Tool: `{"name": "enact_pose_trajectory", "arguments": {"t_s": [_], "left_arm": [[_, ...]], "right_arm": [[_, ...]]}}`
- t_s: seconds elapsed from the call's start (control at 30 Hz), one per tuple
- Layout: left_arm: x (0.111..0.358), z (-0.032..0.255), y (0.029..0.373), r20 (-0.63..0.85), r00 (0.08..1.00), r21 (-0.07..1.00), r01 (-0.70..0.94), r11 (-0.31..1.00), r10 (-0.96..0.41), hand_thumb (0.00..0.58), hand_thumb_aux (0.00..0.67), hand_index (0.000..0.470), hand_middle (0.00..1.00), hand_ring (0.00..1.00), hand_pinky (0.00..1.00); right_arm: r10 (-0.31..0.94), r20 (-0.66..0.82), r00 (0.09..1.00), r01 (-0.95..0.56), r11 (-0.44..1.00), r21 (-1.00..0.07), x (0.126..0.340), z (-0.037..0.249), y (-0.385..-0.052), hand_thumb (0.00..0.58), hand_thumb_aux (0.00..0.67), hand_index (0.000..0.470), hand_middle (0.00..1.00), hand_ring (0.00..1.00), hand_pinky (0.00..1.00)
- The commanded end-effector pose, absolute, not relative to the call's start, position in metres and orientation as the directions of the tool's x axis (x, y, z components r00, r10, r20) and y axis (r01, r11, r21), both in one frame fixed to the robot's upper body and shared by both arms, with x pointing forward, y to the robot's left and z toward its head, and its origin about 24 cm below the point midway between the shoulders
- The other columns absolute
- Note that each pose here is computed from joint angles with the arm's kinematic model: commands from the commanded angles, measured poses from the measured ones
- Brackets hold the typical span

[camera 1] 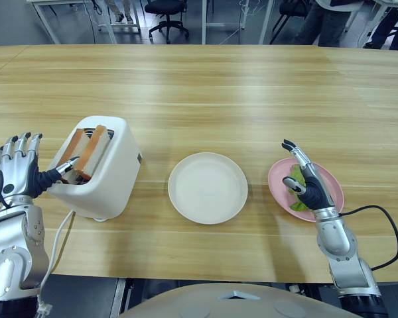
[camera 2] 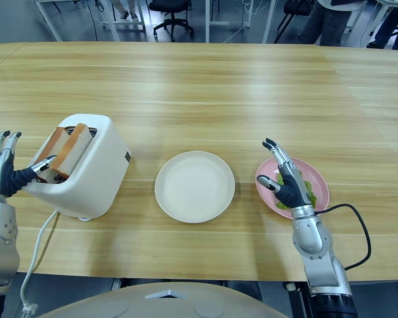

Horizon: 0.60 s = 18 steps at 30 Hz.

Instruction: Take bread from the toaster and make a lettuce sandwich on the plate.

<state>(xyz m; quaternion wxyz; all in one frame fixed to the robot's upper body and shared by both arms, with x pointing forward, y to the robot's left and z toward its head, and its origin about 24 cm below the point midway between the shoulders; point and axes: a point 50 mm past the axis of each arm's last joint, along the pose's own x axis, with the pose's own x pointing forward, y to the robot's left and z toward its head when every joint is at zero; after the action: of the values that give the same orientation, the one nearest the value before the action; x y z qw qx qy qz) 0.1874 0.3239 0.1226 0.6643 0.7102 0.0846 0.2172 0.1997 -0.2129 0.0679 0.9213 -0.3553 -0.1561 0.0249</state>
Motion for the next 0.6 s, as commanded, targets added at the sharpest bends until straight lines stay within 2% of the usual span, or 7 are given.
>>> {"name": "enact_pose_trajectory", "arguments": {"t_s": [0.03, 0.4, 0.43, 0.5, 0.53, 0.57, 0.6], "left_arm": [[0.187, 0.109, 0.328, 0.119, 0.892, 0.992, -0.085, -0.096, 0.435, 0.0, 0.0, 0.0, 0.0, 0.0, 0.0], [0.191, 0.107, 0.32, 0.102, 0.918, 0.993, -0.069, -0.099, 0.384, 0.0, 0.0, 0.0, 0.0, 0.0, 0.0], [0.193, 0.111, 0.316, 0.126, 0.923, 0.99, -0.094, -0.103, 0.363, 0.04, 0.024, 0.016, 0.0, 0.0, 0.0], [0.195, 0.118, 0.311, 0.166, 0.931, 0.984, -0.136, -0.115, 0.324, 0.307, 0.21, 0.144, 0.0, 0.0, 0.0], [0.195, 0.121, 0.308, 0.181, 0.934, 0.982, -0.151, -0.117, 0.307, 0.493, 0.41, 0.281, 0.0, 0.0, 0.0], [0.196, 0.122, 0.306, 0.19, 0.938, 0.979, -0.161, -0.122, 0.29, 0.493, 0.41, 0.281, 0.0, 0.0, 0.0], [0.196, 0.124, 0.304, 0.199, 0.94, 0.978, -0.171, -0.121, 0.276, 0.546, 0.507, 0.348, 0.0, 0.0, 0.0]], "right_arm": [[0.164, 0.252, 0.954, 0.043, 0.754, -0.656, 0.198, 0.066, -0.213, 0.0, 0.0, 0.0, 0.0, 0.0, 0.0], [0.172, 0.247, 0.954, 0.032, 0.758, -0.651, 0.197, 0.064, -0.21, 0.0, 0.0, 0.0, 0.0, 0.0, 0.0], [0.172, 0.246, 0.954, 0.031, 0.758, -0.652, 0.197, 0.064, -0.21, 0.0, 0.0, 0.0, 0.0, 0.0, 0.0], [0.173, 0.246, 0.954, 0.031, 0.757, -0.653, 0.197, 0.064, -0.21, 0.0, 0.0, 0.0, 0.0, 0.0, 0.0], [0.174, 0.246, 0.954, 0.03, 0.756, -0.653, 0.197, 0.064, -0.21, 0.0, 0.0, 0.0, 0.0, 0.0, 0.0], [0.174, 0.246, 0.954, 0.03, 0.756, -0.654, 0.197, 0.064, -0.21, 0.0, 0.0, 0.0, 0.0, 0.0, 0.0], [0.175, 0.245, 0.953, 0.03, 0.755, -0.655, 0.197, 0.064, -0.21, 0.0, 0.0, 0.0, 0.0, 0.0, 0.0]]}}
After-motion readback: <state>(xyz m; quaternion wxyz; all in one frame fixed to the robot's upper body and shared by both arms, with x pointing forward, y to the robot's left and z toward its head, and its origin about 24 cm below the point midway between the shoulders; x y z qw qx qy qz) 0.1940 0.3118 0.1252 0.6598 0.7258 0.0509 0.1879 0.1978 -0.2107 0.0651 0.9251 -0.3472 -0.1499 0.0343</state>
